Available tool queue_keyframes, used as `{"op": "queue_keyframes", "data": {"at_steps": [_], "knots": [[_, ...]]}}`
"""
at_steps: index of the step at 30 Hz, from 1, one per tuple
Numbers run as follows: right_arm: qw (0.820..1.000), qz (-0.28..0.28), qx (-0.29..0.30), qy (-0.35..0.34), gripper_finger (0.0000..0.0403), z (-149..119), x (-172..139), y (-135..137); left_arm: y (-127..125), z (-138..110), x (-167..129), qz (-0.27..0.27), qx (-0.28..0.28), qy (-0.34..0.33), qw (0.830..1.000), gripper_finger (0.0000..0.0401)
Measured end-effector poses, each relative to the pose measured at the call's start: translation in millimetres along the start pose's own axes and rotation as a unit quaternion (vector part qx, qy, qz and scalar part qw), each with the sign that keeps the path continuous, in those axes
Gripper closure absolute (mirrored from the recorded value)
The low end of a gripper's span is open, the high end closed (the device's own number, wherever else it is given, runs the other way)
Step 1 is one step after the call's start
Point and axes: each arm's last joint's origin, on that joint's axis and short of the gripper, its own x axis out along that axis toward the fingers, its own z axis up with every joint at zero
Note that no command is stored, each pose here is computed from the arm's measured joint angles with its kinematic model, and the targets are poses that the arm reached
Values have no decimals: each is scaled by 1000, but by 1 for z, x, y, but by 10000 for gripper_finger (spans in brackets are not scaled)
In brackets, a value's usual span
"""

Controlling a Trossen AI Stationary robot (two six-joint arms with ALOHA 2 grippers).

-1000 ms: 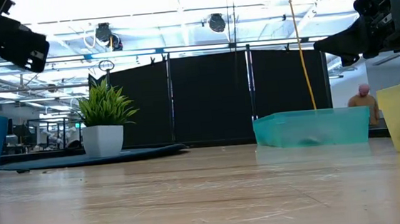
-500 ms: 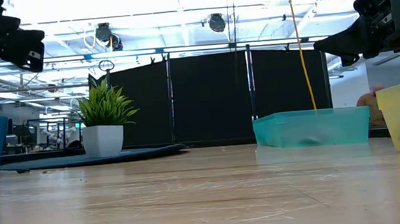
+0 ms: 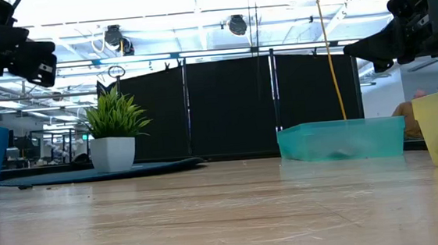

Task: Pick and place Granola Bars by type
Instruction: Return to Home Position

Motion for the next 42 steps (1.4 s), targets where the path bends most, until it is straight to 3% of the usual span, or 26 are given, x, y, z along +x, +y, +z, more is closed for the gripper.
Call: {"op": "queue_keyframes", "data": {"at_steps": [42], "knots": [[1000, 0, 0, 0, 399, 0, 0, 0, 2, 3, 0, 12, 6, -20, 1000, 242]]}}
